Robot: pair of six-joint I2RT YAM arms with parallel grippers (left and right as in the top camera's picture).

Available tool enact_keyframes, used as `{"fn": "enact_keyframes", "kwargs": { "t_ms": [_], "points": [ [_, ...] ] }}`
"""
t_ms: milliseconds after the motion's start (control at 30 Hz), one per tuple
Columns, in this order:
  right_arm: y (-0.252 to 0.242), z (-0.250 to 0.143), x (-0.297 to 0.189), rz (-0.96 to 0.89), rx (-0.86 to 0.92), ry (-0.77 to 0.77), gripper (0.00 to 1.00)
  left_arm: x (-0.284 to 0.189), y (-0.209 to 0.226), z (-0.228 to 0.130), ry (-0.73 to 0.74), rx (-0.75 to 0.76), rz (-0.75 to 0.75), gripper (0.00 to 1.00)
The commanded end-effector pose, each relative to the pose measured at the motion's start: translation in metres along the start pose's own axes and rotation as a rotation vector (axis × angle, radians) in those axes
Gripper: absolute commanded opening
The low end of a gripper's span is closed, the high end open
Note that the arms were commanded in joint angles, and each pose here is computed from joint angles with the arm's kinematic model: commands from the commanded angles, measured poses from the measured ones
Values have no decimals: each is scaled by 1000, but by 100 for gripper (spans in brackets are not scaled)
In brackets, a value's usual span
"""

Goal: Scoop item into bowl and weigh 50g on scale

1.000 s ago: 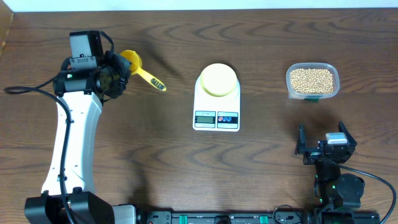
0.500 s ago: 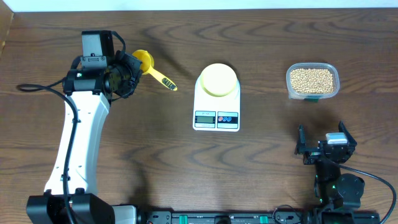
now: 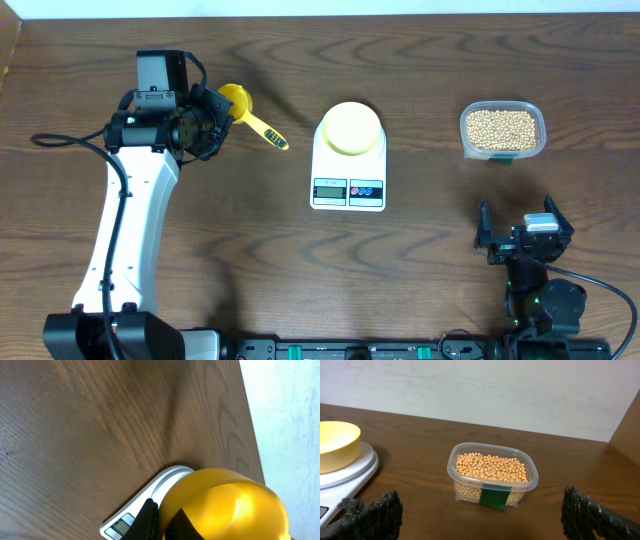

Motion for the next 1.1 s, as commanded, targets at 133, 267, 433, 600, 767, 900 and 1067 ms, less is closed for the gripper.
{"fn": "enact_keyframes", "kwargs": {
  "t_ms": [133,267,433,600,767,900,1067],
  "points": [
    [2,0,0,12,11,-2,99,-3,3,-8,21,-7,22,8],
    [2,0,0,12,10,-1,99,-3,15,-8,10,-17,87,8],
    [2,0,0,12,11,-2,99,-3,14,-8,6,-44,80,8],
    [2,0,0,12,11,-1,99,-2,9,-17,22,-27,78,7],
    [2,0,0,12,11,-1,99,-10,5,-23,-9,5,81,7],
    [2,0,0,12,11,-2,99,-25,-2,-23,-61,23,48,7],
    [6,6,0,40,24,-29,99,-33,-5,-26,-108,-39,44,7]
  ]
}}
Point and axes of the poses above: each gripper's point midway between its finger pads, its own x axis out along the fingers, its own y axis along the line the jaws close on, z = x × y, the point moved 3 cm from there along -x, back along the fingers, and after that the axes turned 5 degrees about x, right-handed, at the moved point
